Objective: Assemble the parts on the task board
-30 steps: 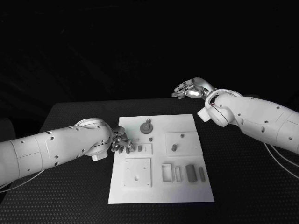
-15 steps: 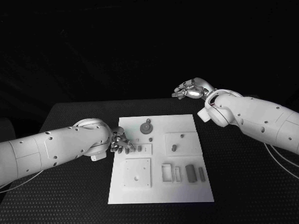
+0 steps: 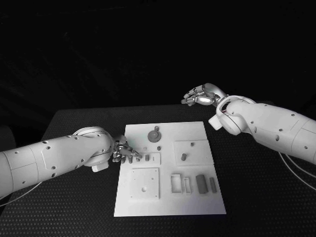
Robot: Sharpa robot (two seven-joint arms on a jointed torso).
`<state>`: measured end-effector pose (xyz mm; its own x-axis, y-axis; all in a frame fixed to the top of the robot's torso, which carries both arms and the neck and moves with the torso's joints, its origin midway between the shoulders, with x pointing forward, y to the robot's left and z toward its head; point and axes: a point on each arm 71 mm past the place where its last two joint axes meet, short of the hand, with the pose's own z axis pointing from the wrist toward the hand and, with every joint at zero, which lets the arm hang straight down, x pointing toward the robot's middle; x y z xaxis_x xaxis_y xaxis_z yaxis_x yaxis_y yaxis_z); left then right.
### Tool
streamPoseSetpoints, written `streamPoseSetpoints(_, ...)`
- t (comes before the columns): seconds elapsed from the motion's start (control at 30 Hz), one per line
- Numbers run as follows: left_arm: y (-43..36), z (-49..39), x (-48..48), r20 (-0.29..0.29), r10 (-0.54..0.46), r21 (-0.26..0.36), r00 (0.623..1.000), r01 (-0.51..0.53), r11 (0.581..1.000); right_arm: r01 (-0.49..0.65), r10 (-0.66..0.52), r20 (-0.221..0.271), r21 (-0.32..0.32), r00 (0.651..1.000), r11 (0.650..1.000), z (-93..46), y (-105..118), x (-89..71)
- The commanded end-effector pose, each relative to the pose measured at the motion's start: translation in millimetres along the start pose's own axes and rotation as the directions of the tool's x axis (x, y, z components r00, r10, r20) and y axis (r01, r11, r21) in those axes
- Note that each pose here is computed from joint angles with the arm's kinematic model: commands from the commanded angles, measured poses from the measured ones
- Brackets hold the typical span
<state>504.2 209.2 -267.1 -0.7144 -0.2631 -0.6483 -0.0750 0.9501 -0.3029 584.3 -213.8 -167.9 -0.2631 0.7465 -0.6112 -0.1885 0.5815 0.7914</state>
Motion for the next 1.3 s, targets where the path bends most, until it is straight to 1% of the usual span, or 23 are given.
streamPoseSetpoints(0.03, -2.8, -2.2, -5.4, 0.014, -0.035, 0.005, 0.999, 0.035, 0.999, -0.001, 0.001, -0.004, -0.009, 1.000, 1.000, -0.2, 0, 0.1)
streamPoseSetpoints(0.17, -8.0, -5.9, -18.1, 0.051, -0.085, 0.043, 0.995, 0.083, 0.996, -0.001, 0.001, -0.003, -0.008, 1.000, 1.000, -0.3, 0, -0.6)
streamPoseSetpoints(0.23, -12.3, -8.0, -22.9, 0.036, -0.134, 0.076, 0.990, 0.131, 0.988, 0.000, 0.000, -0.001, -0.007, 1.000, 1.000, -0.4, -1, -1.0)
streamPoseSetpoints(0.27, -15.2, -9.5, -26.2, 0.036, -0.170, 0.093, 0.985, 0.166, 0.982, 0.000, 0.000, -0.001, -0.006, 1.000, 1.000, -0.2, -1, -1.1)
streamPoseSetpoints(0.3, -18.8, -10.8, -29.4, 0.051, -0.187, 0.115, 0.981, 0.180, 0.977, 0.000, 0.000, -0.001, -0.006, 1.000, 1.000, -0.2, -1, -1.2)
streamPoseSetpoints(0.43, -31.3, -13.9, -32.3, 0.096, -0.205, 0.201, 0.974, 0.183, 0.962, -0.002, 0.002, 0.000, -0.004, 1.000, 1.000, 0.2, -1, -1.3)
streamPoseSetpoints(0.47, -36.1, -14.7, -32.9, 0.114, -0.202, 0.239, 0.973, 0.171, 0.956, -0.002, 0.002, -0.001, -0.004, 1.000, 1.000, 0.1, -1, -1.4)
streamPoseSetpoints(0.5, -38.6, -14.9, -33.5, 0.130, -0.195, 0.256, 0.972, 0.157, 0.954, -0.002, 0.002, -0.001, -0.004, 1.000, 1.000, 0.1, -1, -1.4)
streamPoseSetpoints(0.6, -51.6, -17.4, -37.0, 0.204, -0.188, 0.367, 0.961, 0.103, 0.924, -0.003, 0.003, -0.001, -0.003, 1.000, 1.000, 0.0, -2, -1.6)
streamPoseSetpoints(0.67, -58.4, -19.0, -38.3, 0.248, -0.180, 0.425, 0.952, 0.060, 0.903, -0.003, 0.003, 0.000, -0.003, 1.000, 1.000, -0.2, -2, -2.0)
streamPoseSetpoints(0.7, -63.3, -20.1, -38.3, 0.290, -0.167, 0.467, 0.942, 0.013, 0.884, -0.003, 0.003, 0.000, -0.003, 1.000, 1.000, 0.0, -2, -1.8)
streamPoseSetpoints(0.73, -65.6, -20.4, -37.4, 0.313, -0.155, 0.488, 0.937, -0.019, 0.873, -0.003, 0.003, 0.000, -0.002, 1.000, 1.000, -0.1, -2, -2.0)
streamPoseSetpoints(0.8, -70.0, -19.9, -34.6, 0.340, -0.138, 0.522, 0.930, -0.065, 0.850, -0.003, 0.003, 0.000, -0.002, 1.000, 1.000, -0.1, -2, -2.1)
streamPoseSetpoints(0.83, -70.9, -19.2, -33.0, 0.336, -0.133, 0.530, 0.933, -0.071, 0.845, -0.003, 0.003, 0.000, -0.002, 1.000, 1.000, 0.0, -2, -2.0)
streamPoseSetpoints(0.87, -71.4, -18.9, -32.4, 0.338, -0.131, 0.534, 0.932, -0.076, 0.842, -0.003, 0.003, 0.000, -0.002, 1.000, 1.000, 0.1, -2, -1.9)
streamPoseSetpoints(0.97, -73.9, -17.1, -27.3, 0.379, -0.089, 0.550, 0.921, -0.147, 0.822, -0.003, 0.003, 0.001, -0.001, 1.000, 1.000, 0.2, -2, -2.1)
streamPoseSetpoints(1.07, -77.6, -13.6, -20.8, 0.406, -0.055, 0.563, 0.912, -0.202, 0.802, -0.004, 0.004, 0.000, -0.002, 1.000, 1.000, 0.5, -2, -1.3)
streamPoseSetpoints(1.13, -80.0, -11.5, -17.1, 0.429, -0.027, 0.562, 0.903, -0.243, 0.791, -0.005, 0.005, -0.001, -0.002, 1.000, 1.000, 0.6, -2, -0.9)
streamPoseSetpoints(1.3, -85.2, -4.8, -7.6, 0.465, 0.053, 0.553, 0.884, -0.337, 0.762, -0.006, 0.006, -0.004, -0.002, 1.000, 1.000, 0.9, -2, 0.8)
